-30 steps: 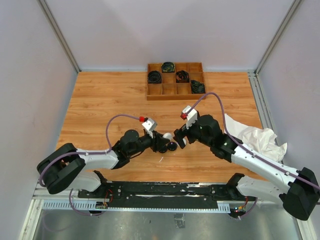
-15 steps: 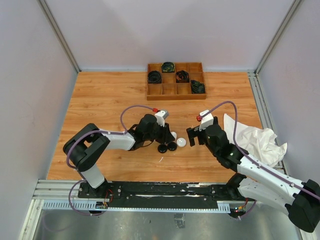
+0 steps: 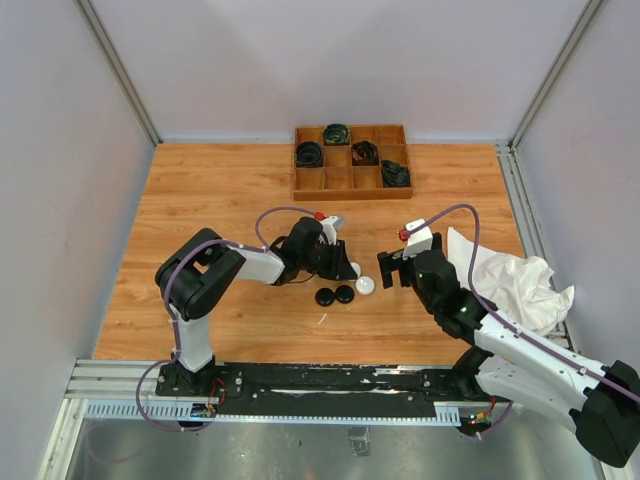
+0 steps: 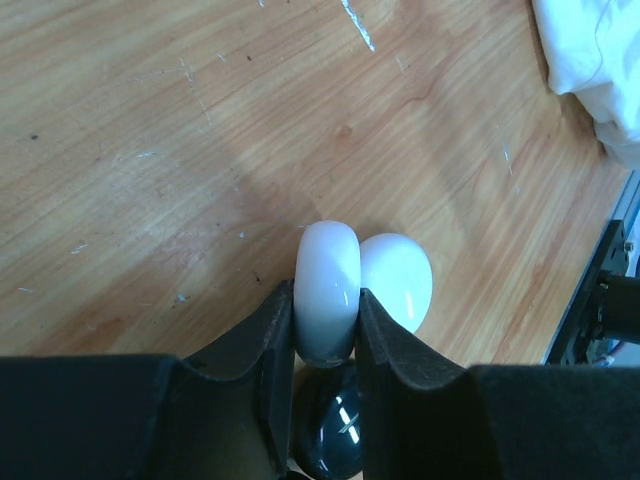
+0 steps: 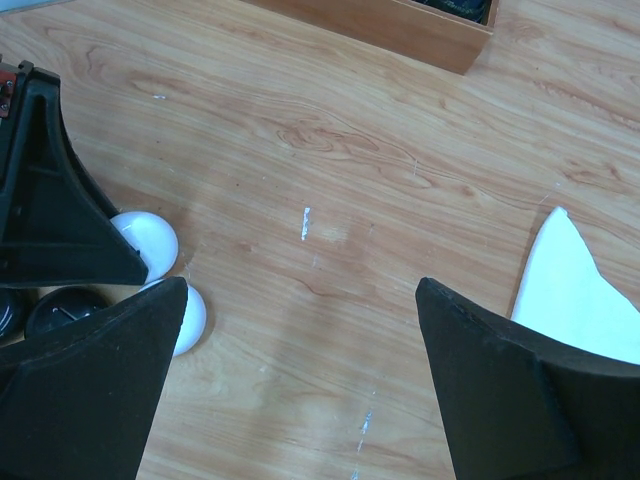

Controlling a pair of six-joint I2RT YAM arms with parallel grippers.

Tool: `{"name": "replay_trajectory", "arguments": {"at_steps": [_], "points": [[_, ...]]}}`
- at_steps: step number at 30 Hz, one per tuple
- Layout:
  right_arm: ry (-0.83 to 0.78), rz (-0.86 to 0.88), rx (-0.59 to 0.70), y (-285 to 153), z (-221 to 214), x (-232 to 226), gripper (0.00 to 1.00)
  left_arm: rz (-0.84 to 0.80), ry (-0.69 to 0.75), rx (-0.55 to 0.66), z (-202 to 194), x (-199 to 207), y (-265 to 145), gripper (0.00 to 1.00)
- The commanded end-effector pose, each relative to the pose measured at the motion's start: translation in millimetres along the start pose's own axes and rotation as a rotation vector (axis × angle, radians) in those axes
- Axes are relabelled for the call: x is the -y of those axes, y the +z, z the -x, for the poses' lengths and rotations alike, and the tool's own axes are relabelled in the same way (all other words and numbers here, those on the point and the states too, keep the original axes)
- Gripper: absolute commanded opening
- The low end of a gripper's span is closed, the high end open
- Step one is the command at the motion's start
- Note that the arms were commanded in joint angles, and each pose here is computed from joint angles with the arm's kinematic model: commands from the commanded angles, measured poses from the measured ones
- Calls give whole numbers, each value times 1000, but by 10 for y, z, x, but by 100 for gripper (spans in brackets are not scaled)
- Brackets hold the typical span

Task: Insert the wireless bluetooth earbuds into the charging case
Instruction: Place the charging case at the center of the board, then reset both arms

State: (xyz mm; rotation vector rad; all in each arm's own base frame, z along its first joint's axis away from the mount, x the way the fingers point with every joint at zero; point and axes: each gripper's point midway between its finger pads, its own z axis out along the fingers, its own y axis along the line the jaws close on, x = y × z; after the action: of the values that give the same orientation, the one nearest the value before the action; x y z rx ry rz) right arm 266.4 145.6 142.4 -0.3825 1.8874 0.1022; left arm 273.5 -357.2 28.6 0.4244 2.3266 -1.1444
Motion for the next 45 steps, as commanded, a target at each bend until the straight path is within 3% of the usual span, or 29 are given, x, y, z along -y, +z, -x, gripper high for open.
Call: {"name": "replay_trajectory", "arguments": {"at_steps": [1,6,15,19,24,31,37,45], "points": [[31,-45,15,27,9,104,99,32,-25,-33,-19,-78,-9,28],[35,-39,11,34,7,94,99,97,-10,-32,-28,-181,-73,48],[42,15,-42,58,10,14,99,165,5,28,142,-250,-308,98],[85,52,-146,124,-114,-31,98,212,-10,137,342,-321,-629,99],[268,90,-271,234,-225,-10,98,326,-27,262,574,-464,-1144,99],[283,-8,-317,219,92,200,99,506,-8,434,816,-412,-1957,99],[245,-133,-261,-44,331,507,99,574,65,619,978,-82,-2805,99],[227,-154,-33,-560,729,739,99,595,219,901,1192,385,-3783,99]]}}
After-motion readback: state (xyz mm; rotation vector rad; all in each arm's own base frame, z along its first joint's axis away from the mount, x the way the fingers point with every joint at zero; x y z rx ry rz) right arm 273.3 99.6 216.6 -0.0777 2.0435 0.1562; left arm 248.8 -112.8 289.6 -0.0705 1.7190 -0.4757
